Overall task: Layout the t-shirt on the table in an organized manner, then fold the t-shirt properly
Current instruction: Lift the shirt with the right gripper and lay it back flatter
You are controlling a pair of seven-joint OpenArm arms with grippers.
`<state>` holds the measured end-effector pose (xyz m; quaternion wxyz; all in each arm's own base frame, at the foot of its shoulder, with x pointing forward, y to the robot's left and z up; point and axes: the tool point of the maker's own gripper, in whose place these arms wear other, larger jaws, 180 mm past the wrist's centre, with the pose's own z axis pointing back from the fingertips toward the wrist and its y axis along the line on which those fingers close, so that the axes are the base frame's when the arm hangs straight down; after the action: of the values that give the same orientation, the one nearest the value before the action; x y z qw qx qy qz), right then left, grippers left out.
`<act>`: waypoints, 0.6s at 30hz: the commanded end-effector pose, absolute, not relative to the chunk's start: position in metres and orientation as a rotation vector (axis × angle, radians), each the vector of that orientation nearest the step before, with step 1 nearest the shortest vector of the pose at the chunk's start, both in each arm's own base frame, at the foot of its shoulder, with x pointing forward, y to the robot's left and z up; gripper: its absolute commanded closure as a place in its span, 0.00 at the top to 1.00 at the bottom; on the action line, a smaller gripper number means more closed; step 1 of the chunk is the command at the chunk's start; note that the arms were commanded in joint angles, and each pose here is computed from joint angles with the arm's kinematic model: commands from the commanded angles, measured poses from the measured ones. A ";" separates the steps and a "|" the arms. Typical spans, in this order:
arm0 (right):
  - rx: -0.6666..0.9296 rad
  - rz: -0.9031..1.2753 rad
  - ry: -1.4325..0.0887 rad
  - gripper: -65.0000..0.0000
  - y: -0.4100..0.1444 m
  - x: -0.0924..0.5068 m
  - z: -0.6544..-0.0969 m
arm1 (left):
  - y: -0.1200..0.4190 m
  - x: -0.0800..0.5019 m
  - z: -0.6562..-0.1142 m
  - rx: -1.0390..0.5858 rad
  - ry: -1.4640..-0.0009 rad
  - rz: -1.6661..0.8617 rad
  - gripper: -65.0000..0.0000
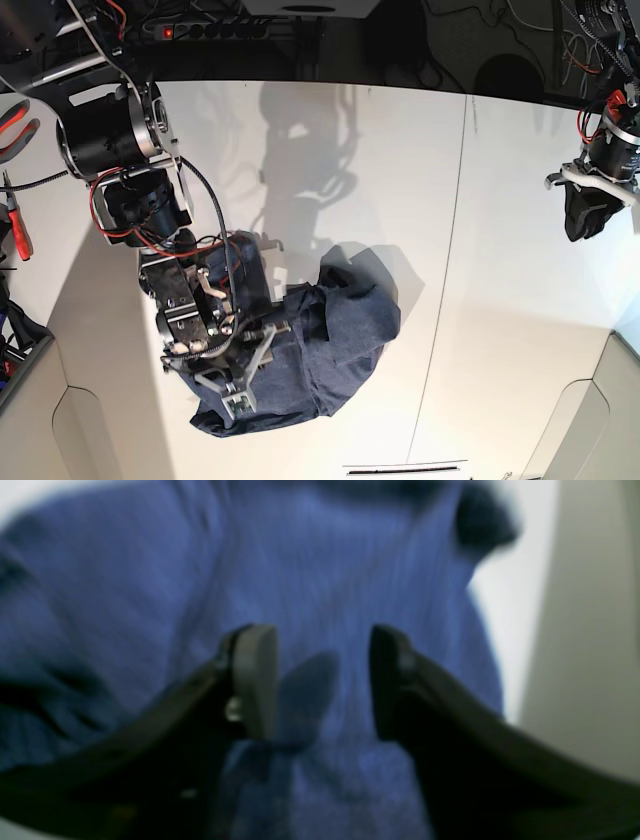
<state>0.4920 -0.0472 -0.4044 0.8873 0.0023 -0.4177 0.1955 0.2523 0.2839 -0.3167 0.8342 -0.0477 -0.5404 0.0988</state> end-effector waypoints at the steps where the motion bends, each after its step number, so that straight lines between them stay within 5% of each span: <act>1: 0.013 0.406 -0.922 0.32 -0.041 0.506 -0.386 | 0.285 0.257 -0.304 -0.101 -1.188 0.191 0.30; 5: 0.053 0.421 -0.801 0.00 -0.038 0.474 -0.422 | 0.285 0.260 -0.301 -0.103 -1.202 0.192 0.30; 18: 0.326 0.395 -0.382 0.00 -0.001 0.335 -0.498 | 0.286 0.263 -0.298 -0.103 -1.213 0.191 0.30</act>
<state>0.3518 0.0014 -0.4882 0.9422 0.1686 -0.2269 0.1801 0.2583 0.2841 -0.3117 0.8286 -0.0487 -0.5490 0.0988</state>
